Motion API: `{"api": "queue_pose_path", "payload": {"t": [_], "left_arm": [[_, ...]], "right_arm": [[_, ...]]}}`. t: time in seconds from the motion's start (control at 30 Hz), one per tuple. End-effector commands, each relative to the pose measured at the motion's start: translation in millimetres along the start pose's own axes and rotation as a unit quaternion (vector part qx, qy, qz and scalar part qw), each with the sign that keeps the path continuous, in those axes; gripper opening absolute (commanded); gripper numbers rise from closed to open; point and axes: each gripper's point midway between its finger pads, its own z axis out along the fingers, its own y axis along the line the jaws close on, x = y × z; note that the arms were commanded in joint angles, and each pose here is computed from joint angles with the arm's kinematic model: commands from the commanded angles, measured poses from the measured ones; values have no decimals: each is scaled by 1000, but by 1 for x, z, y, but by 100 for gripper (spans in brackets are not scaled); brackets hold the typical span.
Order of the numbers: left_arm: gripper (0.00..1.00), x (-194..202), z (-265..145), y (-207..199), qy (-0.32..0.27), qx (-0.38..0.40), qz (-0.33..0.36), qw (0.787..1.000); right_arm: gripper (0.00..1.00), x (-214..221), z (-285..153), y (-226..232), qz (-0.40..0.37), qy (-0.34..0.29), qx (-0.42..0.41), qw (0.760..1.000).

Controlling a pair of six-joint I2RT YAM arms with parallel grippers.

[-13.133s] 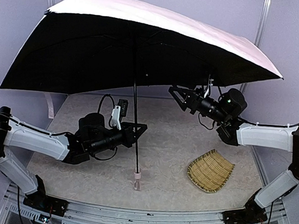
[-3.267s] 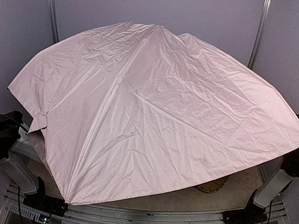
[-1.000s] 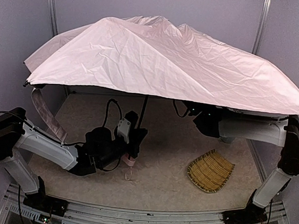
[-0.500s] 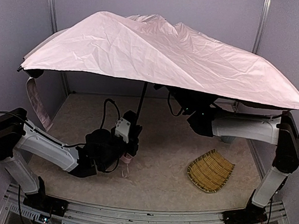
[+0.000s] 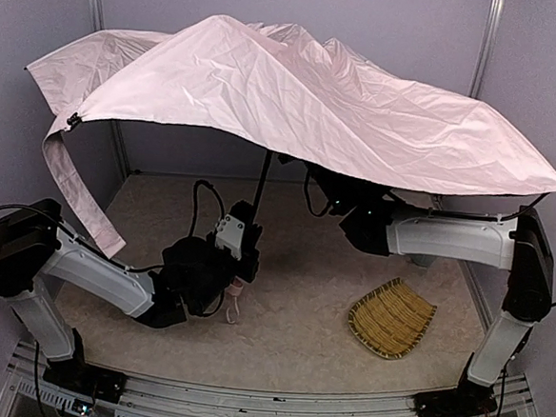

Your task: Put away the umbrella

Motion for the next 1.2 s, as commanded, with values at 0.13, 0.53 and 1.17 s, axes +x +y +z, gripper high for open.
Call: {"api": "queue_pose_path", "payload": {"t": [0.13, 0.53, 1.17], "left_arm": [[0, -198, -24, -9, -271, 151, -112, 944], [0, -182, -20, 16, -260, 133, -138, 946], [0, -176, -24, 48, -297, 58, -143, 942]], "right_arm": [[14, 329, -179, 51, -69, 516, -134, 843], [13, 338, -186, 51, -64, 521, -130, 841], [12, 357, -214, 81, -46, 544, -155, 824]]}}
